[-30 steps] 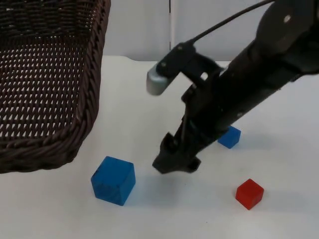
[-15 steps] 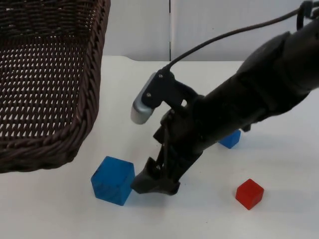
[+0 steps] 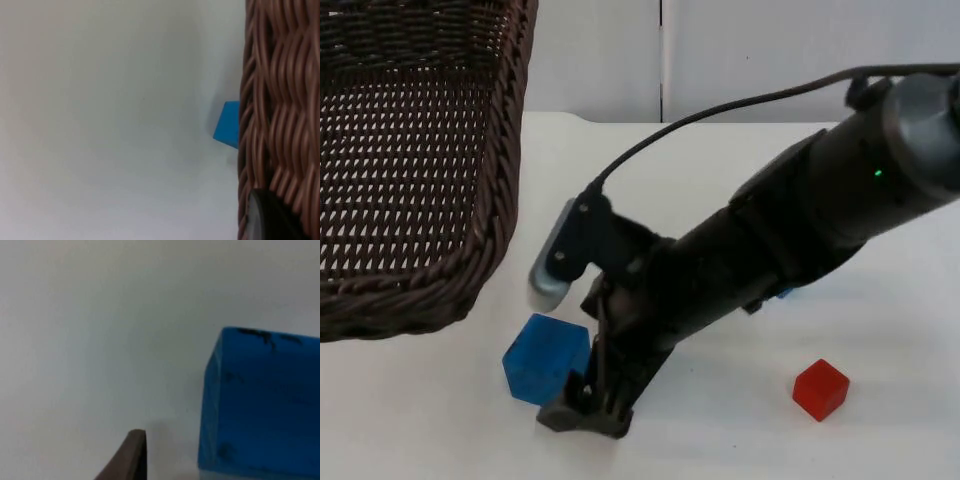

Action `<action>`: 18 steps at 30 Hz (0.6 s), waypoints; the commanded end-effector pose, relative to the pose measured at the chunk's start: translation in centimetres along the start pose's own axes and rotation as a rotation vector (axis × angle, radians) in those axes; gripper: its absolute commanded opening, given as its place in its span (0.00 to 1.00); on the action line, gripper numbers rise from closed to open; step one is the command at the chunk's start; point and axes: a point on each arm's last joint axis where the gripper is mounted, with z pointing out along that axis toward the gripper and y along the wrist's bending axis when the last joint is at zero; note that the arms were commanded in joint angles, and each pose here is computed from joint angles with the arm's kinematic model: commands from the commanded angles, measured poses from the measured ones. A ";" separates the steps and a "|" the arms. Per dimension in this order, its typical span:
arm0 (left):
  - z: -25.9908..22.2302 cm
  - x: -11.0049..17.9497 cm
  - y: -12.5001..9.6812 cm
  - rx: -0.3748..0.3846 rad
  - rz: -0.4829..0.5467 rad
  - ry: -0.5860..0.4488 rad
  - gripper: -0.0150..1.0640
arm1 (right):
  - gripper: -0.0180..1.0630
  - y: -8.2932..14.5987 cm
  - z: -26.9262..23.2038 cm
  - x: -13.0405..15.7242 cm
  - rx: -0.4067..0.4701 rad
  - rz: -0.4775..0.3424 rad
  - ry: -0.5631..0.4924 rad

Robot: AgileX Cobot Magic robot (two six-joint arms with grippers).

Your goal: Pick up the basket with the left hand and place the largest block into the basket with the right hand.

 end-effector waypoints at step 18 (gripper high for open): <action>-0.4 0.0 -0.3 0.009 0.002 -0.022 0.01 | 0.69 -0.3 1.5 -1.2 0.009 0.041 -0.039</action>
